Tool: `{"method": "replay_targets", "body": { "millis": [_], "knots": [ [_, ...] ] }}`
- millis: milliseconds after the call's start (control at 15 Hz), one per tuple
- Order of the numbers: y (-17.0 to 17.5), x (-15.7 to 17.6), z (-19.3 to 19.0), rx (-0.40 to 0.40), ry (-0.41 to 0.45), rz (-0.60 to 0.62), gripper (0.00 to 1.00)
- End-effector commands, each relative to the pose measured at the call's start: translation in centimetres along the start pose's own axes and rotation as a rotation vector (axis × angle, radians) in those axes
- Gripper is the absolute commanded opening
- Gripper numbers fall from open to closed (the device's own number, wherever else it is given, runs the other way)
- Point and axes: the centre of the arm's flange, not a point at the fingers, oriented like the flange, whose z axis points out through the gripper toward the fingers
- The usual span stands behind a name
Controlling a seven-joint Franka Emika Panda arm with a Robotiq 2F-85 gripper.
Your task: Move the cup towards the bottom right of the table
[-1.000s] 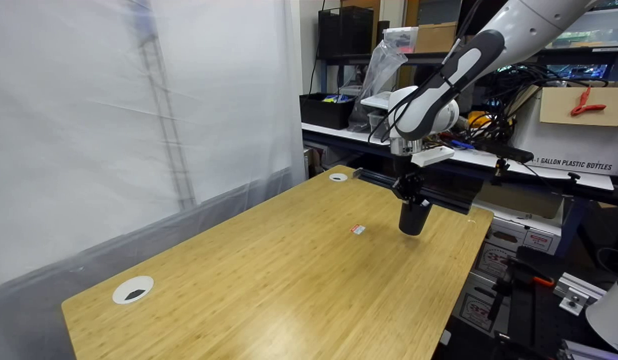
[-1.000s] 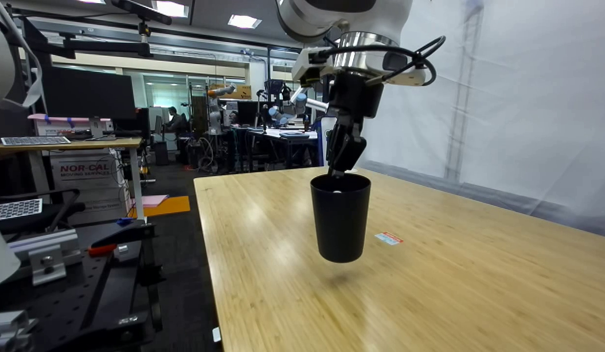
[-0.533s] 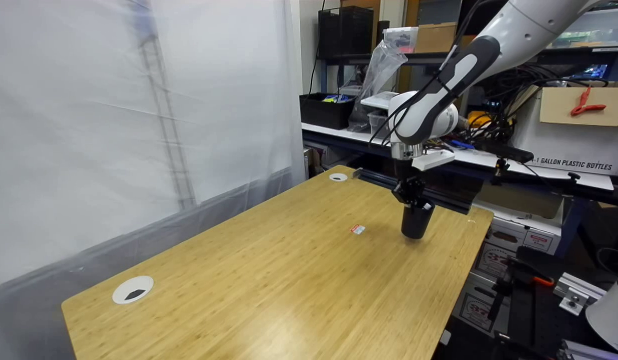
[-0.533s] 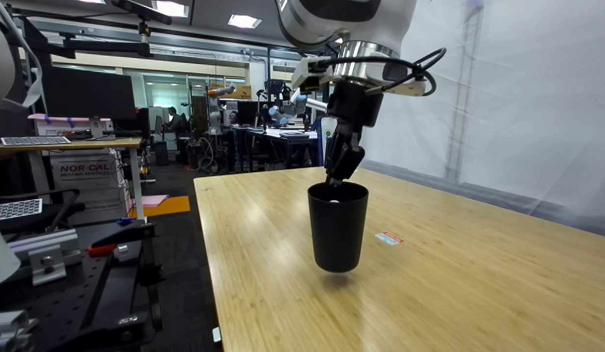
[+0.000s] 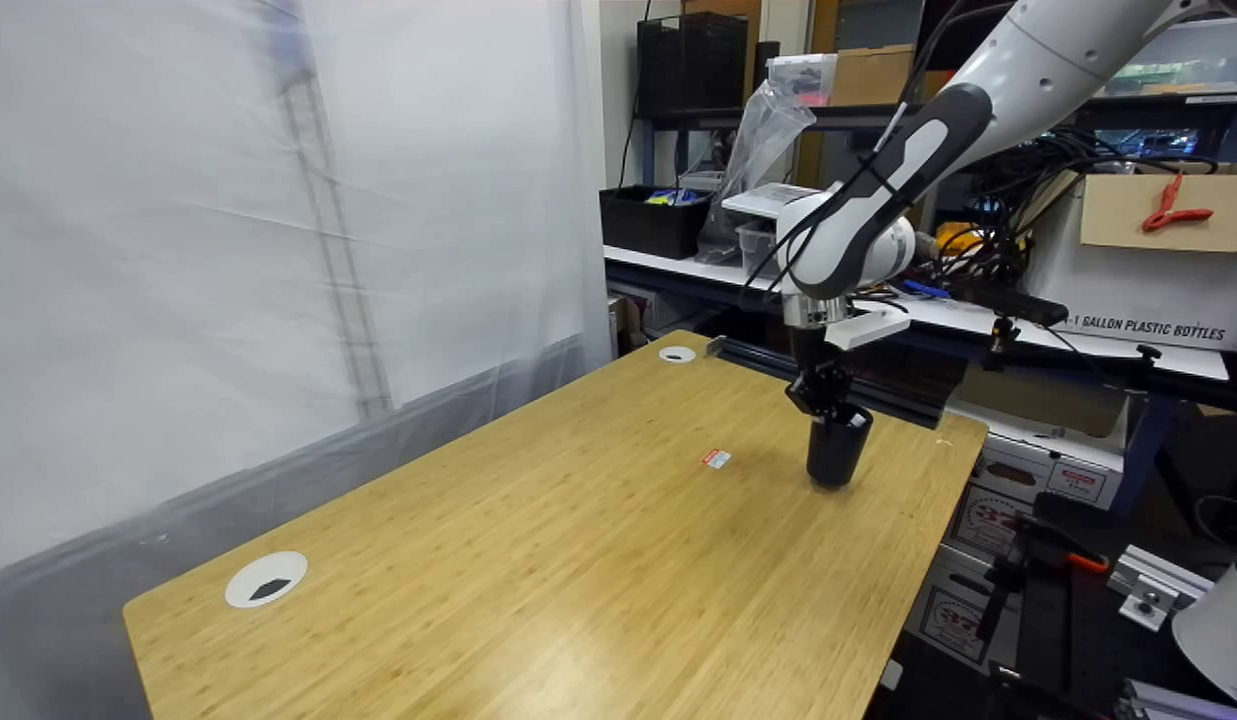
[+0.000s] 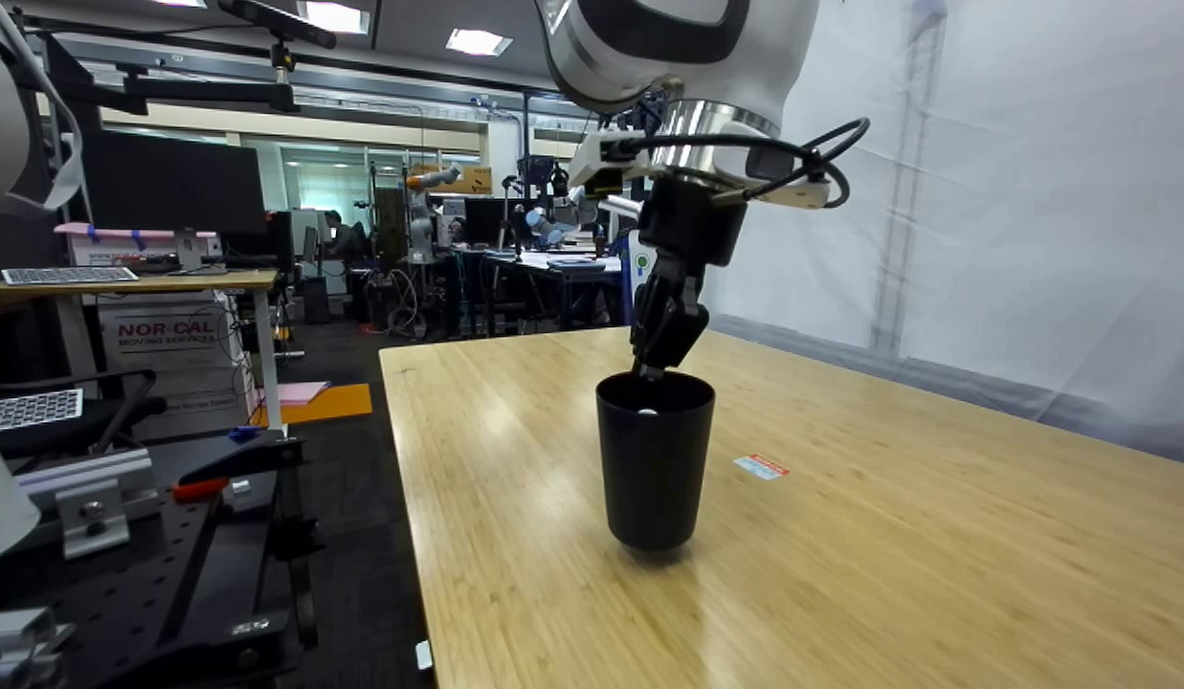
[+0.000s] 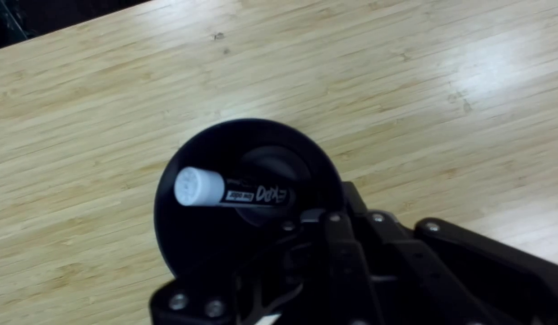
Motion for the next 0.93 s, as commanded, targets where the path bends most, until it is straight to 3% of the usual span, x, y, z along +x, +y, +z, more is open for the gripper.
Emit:
{"method": "replay_targets", "body": {
  "millis": [0,867],
  "knots": [
    [0.4,0.3,0.1,0.017,0.011,-0.007,0.01],
    [0.4,0.7,1.2,0.014,0.006,-0.002,0.01]
  ]
}}
